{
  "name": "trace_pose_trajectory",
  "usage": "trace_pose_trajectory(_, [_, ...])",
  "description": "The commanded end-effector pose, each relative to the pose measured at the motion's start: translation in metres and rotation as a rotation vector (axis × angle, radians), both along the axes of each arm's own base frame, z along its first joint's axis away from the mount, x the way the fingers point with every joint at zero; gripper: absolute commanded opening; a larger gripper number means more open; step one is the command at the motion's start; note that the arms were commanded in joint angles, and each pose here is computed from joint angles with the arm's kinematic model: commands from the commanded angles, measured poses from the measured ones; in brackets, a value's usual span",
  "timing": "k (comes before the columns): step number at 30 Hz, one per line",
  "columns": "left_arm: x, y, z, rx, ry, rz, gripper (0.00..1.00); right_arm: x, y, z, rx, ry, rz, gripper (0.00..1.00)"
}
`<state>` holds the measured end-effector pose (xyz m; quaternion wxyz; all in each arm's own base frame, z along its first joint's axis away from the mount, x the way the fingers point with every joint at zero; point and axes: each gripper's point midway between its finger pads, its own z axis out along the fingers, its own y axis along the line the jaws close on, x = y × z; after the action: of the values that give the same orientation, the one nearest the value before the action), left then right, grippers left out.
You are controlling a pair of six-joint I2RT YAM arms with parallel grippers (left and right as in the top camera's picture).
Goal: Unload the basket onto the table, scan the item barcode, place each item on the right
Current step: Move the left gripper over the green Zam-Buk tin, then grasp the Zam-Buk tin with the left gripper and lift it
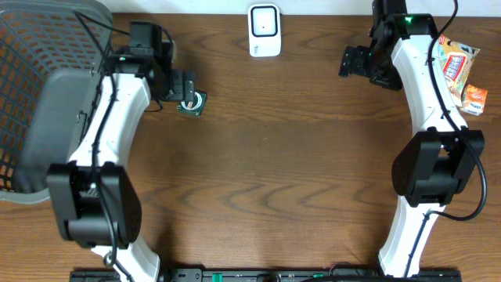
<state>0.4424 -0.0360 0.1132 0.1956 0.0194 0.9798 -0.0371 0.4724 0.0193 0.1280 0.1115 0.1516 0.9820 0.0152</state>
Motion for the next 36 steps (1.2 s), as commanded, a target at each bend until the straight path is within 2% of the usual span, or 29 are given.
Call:
trace_pose_trajectory(1, [0.004, -0.024, -0.023, -0.033, 0.029, -0.116, 0.98, -0.001, 0.0, -0.006, 0.003, 0.016, 0.01, 0.99])
trace_pose_trajectory(7, [0.022, -0.02, -0.048, 0.044, 0.011, -0.102, 0.98, -0.001, 0.0, -0.006, 0.003, 0.016, 0.01, 0.99])
trace_pose_trajectory(18, [0.019, -0.032, -0.071, 0.045, 0.054, -0.13, 0.99, -0.001, 0.0, -0.006, 0.003, 0.016, 0.01, 0.99])
trace_pose_trajectory(24, [0.017, -0.046, -0.071, 0.072, 0.048, -0.204, 0.99, -0.001, 0.0, -0.006, 0.003, 0.016, 0.01, 0.99])
trace_pose_trajectory(28, [0.018, -0.035, -0.072, 0.143, 0.047, -0.18, 0.98, -0.001, 0.0, -0.006, 0.003, 0.016, 0.01, 0.99])
trace_pose_trajectory(36, [0.014, -0.032, -0.085, 0.14, 0.085, -0.178, 0.98, -0.001, 0.0, -0.006, 0.003, 0.016, 0.01, 0.99])
